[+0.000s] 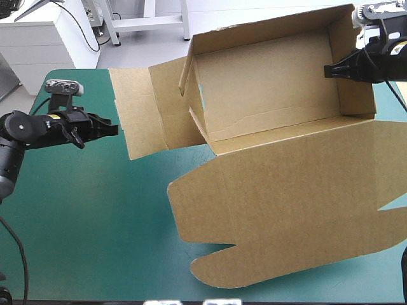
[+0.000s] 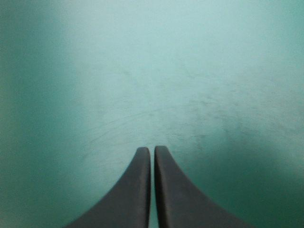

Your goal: Fold the box

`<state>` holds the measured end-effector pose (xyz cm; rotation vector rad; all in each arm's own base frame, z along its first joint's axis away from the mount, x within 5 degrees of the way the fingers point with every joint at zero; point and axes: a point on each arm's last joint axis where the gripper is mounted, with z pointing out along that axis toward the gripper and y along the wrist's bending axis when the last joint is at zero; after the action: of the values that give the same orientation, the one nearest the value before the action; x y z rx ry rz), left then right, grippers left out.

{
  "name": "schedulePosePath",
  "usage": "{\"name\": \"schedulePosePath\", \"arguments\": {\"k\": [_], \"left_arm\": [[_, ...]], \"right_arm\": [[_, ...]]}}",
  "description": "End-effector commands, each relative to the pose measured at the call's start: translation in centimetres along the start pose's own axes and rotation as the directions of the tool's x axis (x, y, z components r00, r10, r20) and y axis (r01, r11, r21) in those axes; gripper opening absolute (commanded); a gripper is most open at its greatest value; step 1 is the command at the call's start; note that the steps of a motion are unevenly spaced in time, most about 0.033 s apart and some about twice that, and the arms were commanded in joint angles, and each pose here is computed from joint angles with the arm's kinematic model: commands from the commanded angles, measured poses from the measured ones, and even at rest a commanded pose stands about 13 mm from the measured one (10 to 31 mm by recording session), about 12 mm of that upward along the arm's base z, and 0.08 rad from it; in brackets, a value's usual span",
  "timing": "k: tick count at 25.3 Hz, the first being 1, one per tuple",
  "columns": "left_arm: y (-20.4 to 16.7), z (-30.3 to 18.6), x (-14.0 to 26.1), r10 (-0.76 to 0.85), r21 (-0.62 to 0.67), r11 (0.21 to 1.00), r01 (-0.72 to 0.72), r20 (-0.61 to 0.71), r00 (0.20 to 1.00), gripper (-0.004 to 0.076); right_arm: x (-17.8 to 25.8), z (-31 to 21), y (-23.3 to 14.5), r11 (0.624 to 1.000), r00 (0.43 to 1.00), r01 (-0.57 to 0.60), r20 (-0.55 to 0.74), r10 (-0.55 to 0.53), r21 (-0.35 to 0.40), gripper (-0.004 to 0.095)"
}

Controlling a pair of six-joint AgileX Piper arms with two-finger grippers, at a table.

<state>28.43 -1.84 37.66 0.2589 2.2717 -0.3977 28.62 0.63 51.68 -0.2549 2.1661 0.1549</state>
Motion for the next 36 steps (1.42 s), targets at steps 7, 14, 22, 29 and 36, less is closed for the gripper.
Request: {"name": "schedulePosePath", "arguments": {"k": [7,14,22,29,36], "left_arm": [[-1.6,3.0,-1.8,-0.092,0.390,0.919,0.048,0.095,0.991,0.0018],[-3.3,3.8,-2.1,-0.121,0.725,0.689,-0.017,0.138,0.983,0.0015],[-3.6,3.6,-2.3,-0.143,0.770,0.638,-0.023,0.148,0.978,0.0015],[-4.0,3.3,-2.5,-0.163,0.783,0.622,-0.013,0.146,0.976,0.0015],[-5.8,3.0,-3.0,-0.198,0.829,0.560,-0.017,0.154,0.968,0.0015]], "right_arm": [[-0.6,-2.7,1.0,0.999,0.996,-0.014,0.085,0.018,-0.047,-0.0021],[-0.5,-2.6,0.8,0.999,0.997,-0.014,0.080,0.017,-0.032,-0.0021],[-0.1,0.0,0.3,0.998,0.999,-0.049,0.015,0.050,-0.046,-0.0021],[0.5,4.4,-0.6,0.991,0.994,-0.110,-0.036,0.107,-0.073,-0.0019],[0.4,5.1,-0.8,0.989,0.991,-0.131,-0.025,0.130,-0.063,-0.0017]]}}
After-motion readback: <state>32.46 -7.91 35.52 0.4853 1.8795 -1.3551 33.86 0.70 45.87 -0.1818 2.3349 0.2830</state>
